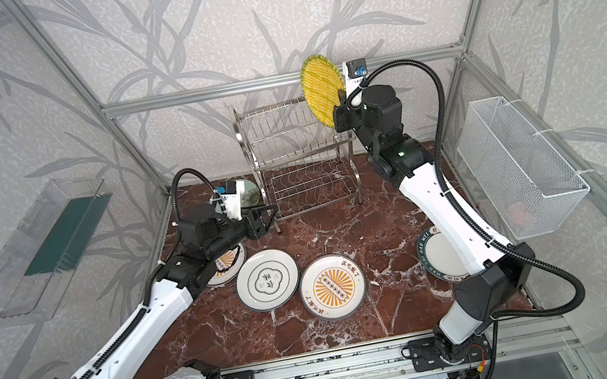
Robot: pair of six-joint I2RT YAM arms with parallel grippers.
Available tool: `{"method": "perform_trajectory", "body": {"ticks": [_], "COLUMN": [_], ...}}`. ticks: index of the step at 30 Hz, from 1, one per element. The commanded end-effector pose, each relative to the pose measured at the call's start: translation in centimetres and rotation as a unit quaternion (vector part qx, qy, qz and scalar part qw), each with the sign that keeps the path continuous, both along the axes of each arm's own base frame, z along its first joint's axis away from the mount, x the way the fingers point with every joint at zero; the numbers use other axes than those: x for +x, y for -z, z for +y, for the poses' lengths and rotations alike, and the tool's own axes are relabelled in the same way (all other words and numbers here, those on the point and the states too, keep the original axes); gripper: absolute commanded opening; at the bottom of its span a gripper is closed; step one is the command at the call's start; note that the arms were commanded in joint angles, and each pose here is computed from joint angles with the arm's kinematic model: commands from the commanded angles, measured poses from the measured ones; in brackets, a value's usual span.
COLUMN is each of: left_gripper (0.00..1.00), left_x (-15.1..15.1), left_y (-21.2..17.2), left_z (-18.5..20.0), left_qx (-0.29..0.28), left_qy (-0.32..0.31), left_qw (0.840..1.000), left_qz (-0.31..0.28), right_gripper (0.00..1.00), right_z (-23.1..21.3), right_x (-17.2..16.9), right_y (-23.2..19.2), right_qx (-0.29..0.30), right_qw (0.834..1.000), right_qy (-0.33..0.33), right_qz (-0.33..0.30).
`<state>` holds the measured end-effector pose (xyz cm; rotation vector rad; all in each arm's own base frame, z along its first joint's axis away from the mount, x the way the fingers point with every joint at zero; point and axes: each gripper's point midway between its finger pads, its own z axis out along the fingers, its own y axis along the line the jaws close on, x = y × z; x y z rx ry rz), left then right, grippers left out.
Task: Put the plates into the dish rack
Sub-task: 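Lift the bamboo tray with the right gripper up over the dish rack, then lower the bamboo tray edge-first into the rack's upper tier slots with the right gripper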
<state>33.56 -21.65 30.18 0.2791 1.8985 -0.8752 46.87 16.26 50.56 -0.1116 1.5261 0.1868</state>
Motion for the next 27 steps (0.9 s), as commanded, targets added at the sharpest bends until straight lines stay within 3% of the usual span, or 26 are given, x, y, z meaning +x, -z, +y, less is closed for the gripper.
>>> {"method": "perform_trajectory", "body": {"ticks": [1, 13, 27], "left_gripper": [0.49, 0.48, 0.48], "left_x": [-0.4, -0.6, -1.0], "left_y": [0.0, 0.1, 0.0], "left_z": [0.4, 0.4, 1.4], "left_qx": [0.009, 0.008, 0.025], "left_qy": [-0.006, -0.007, -0.024], "left_qw": [1.000, 1.000, 0.999], "left_qz": [-0.009, -0.008, -0.017], "right_gripper": [0.00, 0.00, 0.00], "right_z": [-1.1, -0.6, 0.3], "right_x": [0.5, 5.6, 7.8], "right_y": [-2.3, 1.4, 3.4], "right_qx": [-0.001, -0.013, -0.063], "right_qw": [0.998, 0.992, 0.986], "right_qy": [0.054, 0.120, 0.143], "right_qz": [-0.031, 0.022, 0.051]}}
